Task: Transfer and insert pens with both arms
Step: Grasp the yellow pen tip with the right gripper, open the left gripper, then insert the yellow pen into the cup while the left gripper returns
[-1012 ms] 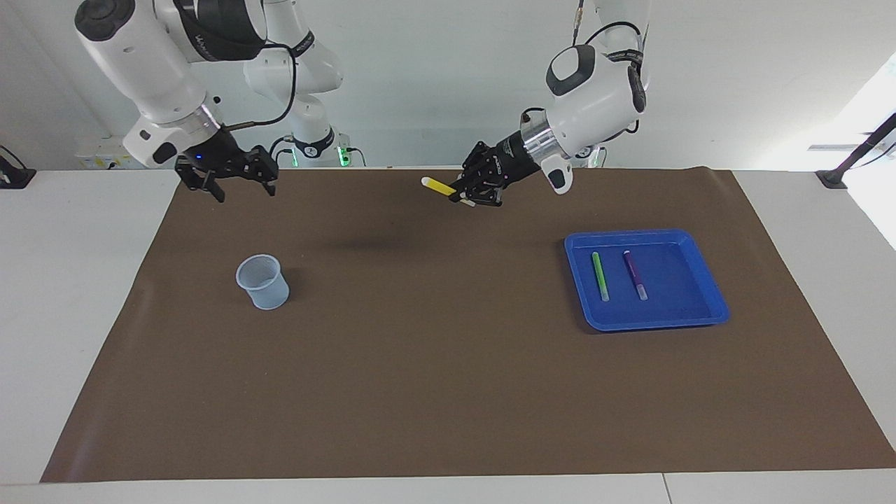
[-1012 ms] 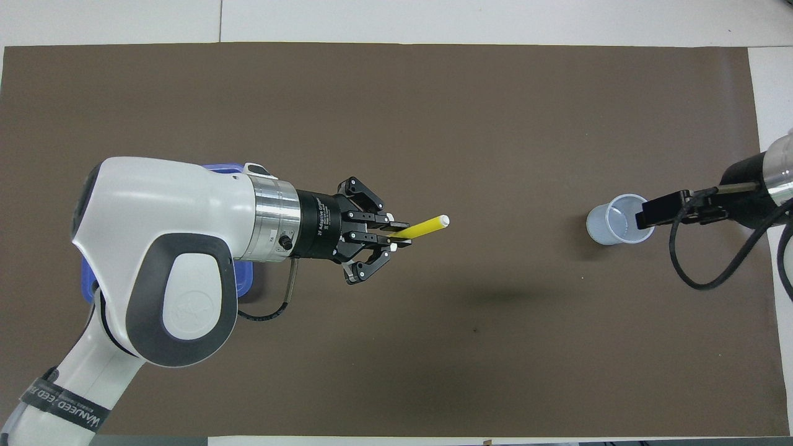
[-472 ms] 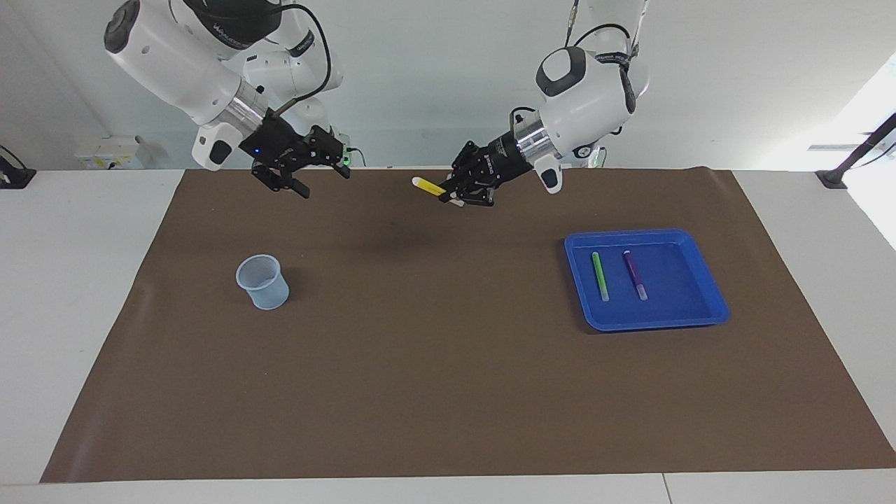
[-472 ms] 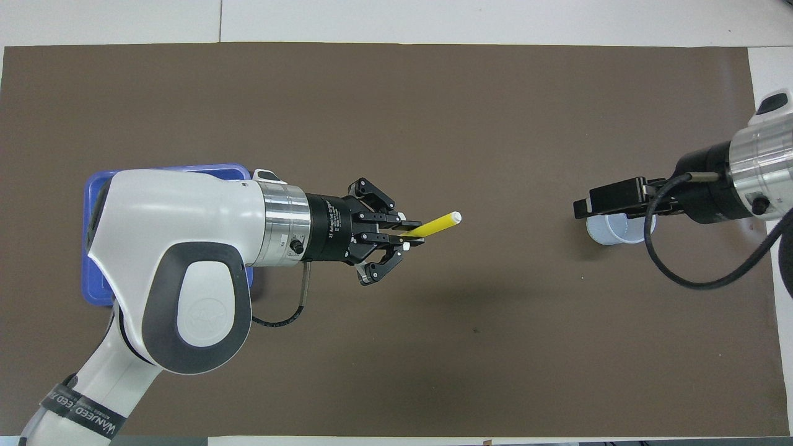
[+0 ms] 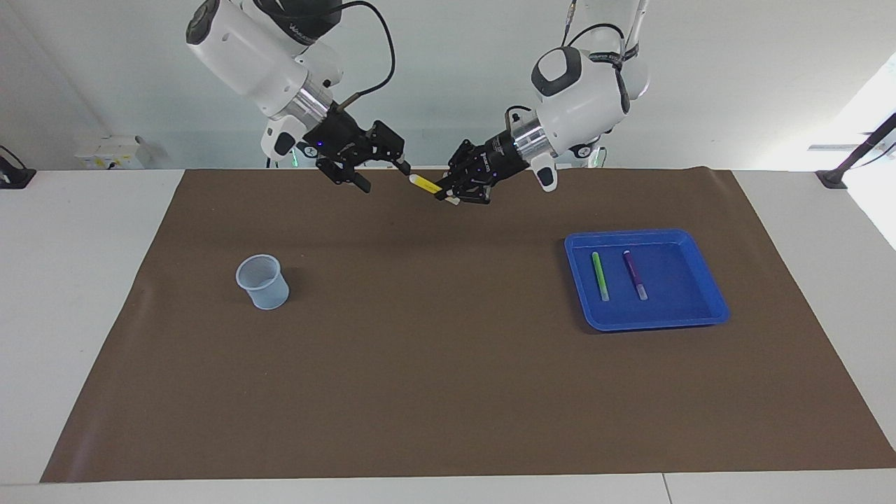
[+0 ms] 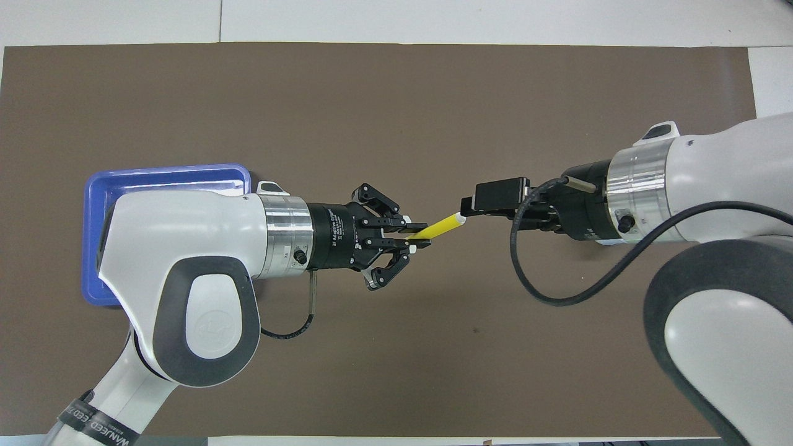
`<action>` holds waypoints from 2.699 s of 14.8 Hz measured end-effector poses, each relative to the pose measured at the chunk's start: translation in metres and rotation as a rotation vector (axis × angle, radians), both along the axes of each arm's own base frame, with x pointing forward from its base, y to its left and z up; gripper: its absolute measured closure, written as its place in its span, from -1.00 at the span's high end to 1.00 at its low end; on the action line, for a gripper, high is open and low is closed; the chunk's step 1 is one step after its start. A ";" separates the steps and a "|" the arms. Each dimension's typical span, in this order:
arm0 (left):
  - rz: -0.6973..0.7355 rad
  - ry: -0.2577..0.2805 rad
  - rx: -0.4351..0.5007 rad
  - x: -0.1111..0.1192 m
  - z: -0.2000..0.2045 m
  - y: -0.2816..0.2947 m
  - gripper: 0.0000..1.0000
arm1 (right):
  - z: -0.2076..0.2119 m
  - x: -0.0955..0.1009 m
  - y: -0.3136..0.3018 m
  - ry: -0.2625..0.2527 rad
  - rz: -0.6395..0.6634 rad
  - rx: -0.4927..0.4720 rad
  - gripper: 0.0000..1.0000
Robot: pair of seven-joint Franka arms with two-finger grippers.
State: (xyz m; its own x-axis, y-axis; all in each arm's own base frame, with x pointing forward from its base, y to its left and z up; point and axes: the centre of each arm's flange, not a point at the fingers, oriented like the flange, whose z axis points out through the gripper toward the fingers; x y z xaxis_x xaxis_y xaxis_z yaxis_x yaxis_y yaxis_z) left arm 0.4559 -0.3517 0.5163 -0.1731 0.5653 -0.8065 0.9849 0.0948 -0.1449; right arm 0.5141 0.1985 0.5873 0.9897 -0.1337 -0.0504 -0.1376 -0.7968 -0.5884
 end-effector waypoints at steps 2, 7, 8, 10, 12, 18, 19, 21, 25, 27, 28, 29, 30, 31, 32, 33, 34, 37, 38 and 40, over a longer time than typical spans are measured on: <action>0.003 -0.001 -0.002 0.000 0.000 0.001 -0.66 | -0.004 -0.001 0.012 -0.020 -0.016 0.003 0.91; 0.020 -0.004 -0.009 0.001 0.001 0.002 -0.66 | -0.007 -0.007 0.033 -0.002 -0.078 0.014 0.74; 0.022 -0.005 -0.009 0.001 0.001 0.002 -0.66 | -0.007 -0.007 0.035 0.001 -0.080 0.014 0.63; 0.025 -0.004 -0.012 0.002 0.001 0.002 -0.66 | -0.007 -0.008 0.035 0.003 -0.080 0.014 0.52; 0.029 -0.005 -0.013 0.002 0.001 0.002 -0.66 | -0.007 -0.007 0.034 0.003 -0.081 0.014 0.42; 0.042 -0.010 -0.014 0.003 0.001 0.004 -0.66 | -0.007 -0.007 0.034 0.003 -0.082 0.014 0.09; 0.042 -0.010 -0.013 0.003 0.001 0.003 -0.66 | -0.007 -0.007 0.034 0.003 -0.082 0.014 0.00; 0.041 -0.012 -0.015 0.001 0.001 0.001 -0.66 | -0.007 -0.007 0.034 0.002 -0.083 0.015 -0.05; 0.049 -0.015 -0.018 0.001 0.001 -0.001 -0.66 | -0.007 -0.007 0.033 0.002 -0.085 0.016 -0.58; 0.049 -0.016 -0.018 0.001 0.001 0.000 -0.66 | -0.007 -0.007 0.033 0.002 -0.085 0.016 -0.65; 0.049 -0.016 -0.019 0.001 0.001 -0.001 -0.66 | -0.007 -0.007 0.033 0.002 -0.085 0.016 -0.65; 0.050 -0.017 -0.019 0.000 0.001 -0.001 -0.66 | -0.007 -0.006 0.033 0.002 -0.085 0.016 -0.65; 0.054 -0.022 -0.018 0.000 0.001 -0.002 -0.66 | -0.007 -0.006 0.032 0.002 -0.087 0.016 -0.65; 0.064 -0.033 -0.019 -0.001 0.002 -0.004 -0.52 | -0.007 -0.006 0.031 0.003 -0.089 0.016 -0.65; 0.075 -0.046 -0.021 -0.002 0.003 -0.007 -0.32 | -0.008 -0.005 0.029 0.000 -0.087 0.015 -0.65; 0.081 -0.057 -0.022 -0.005 0.005 -0.011 -0.11 | -0.008 -0.004 0.028 -0.006 -0.079 0.014 -0.65; 0.084 -0.064 -0.022 -0.007 0.006 -0.013 0.10 | -0.010 -0.004 0.024 -0.007 -0.070 0.011 -0.65; 0.101 -0.069 -0.019 0.000 0.006 -0.005 0.80 | -0.019 0.000 -0.008 0.001 0.006 -0.052 -0.65; 0.101 -0.072 -0.007 0.005 0.005 0.002 0.98 | -0.024 0.004 -0.032 -0.005 0.042 -0.096 -0.65; 0.056 -0.076 0.049 0.016 0.000 0.023 1.00 | -0.032 0.010 -0.086 -0.014 0.103 -0.154 -0.65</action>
